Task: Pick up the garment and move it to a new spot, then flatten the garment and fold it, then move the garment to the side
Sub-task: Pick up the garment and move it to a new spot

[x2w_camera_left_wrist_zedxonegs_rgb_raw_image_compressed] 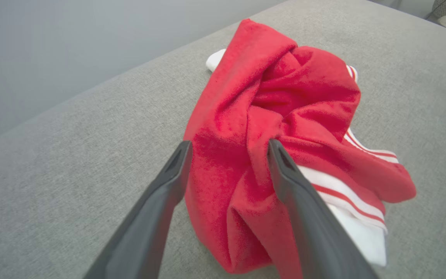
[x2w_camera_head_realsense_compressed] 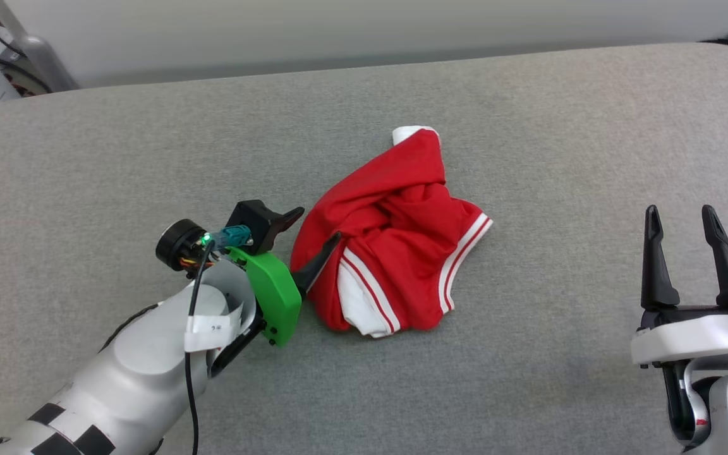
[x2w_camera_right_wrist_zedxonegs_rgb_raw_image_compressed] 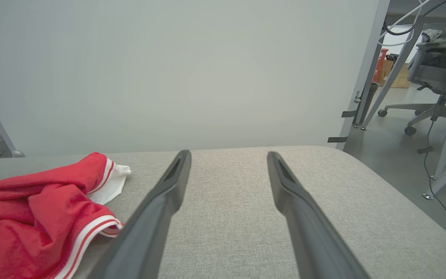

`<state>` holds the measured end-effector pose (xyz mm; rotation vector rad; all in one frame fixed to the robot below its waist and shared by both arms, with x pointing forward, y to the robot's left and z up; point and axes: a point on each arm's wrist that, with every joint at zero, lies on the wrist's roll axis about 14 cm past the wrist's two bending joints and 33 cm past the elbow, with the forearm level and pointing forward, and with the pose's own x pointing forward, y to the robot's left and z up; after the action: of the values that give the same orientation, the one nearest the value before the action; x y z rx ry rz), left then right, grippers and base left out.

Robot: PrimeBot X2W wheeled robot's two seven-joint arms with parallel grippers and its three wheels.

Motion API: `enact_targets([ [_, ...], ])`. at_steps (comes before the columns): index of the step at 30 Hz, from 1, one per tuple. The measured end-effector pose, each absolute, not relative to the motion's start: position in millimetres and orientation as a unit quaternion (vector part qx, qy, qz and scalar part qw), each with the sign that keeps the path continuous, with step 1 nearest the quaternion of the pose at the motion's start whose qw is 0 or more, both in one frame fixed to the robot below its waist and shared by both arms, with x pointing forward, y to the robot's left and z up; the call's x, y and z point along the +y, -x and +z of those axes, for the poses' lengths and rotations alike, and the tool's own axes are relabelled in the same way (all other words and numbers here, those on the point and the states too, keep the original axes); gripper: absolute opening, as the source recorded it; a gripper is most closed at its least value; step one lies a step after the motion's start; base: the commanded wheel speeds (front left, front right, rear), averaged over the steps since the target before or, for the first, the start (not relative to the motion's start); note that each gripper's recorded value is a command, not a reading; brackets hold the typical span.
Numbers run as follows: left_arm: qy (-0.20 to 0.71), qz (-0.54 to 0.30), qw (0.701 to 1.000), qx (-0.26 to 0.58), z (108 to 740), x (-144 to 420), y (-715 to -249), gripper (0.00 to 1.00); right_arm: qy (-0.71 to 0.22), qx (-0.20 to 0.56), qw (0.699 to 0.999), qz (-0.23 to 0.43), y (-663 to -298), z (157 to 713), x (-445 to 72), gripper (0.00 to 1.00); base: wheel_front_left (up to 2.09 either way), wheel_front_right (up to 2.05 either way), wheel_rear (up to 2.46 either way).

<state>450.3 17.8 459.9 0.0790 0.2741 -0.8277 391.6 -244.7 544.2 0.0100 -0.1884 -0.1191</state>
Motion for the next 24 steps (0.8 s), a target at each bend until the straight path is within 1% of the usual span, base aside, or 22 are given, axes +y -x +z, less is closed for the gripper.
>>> enact_targets([
  [4,-0.037,-0.361,0.926,0.101,482.0,44.2,-457.9,1.00,-0.007,-0.095,0.995,-0.042,-393.5,544.7,-232.4,1.00,0.00,0.00,0.00],
  [10,-0.012,-0.272,0.962,0.027,536.8,94.5,-470.8,1.00,-0.014,-0.107,0.994,-0.017,-396.0,552.1,-215.3,1.00,0.00,0.00,0.00],
  [15,0.046,-0.184,0.981,-0.047,582.3,132.8,-460.8,1.00,-0.018,-0.113,0.993,0.001,-395.7,556.8,-202.2,1.00,0.00,0.00,0.00],
  [18,0.103,-0.128,0.985,-0.060,580.1,154.3,-442.7,1.00,-0.019,-0.116,0.993,0.008,-396.4,558.8,-197.2,1.00,0.00,0.00,0.00],
  [24,0.124,-0.064,0.988,-0.068,556.9,169.8,-406.3,1.00,-0.020,-0.114,0.993,0.020,-397.2,557.5,-188.9,1.00,0.00,0.00,0.00],
])
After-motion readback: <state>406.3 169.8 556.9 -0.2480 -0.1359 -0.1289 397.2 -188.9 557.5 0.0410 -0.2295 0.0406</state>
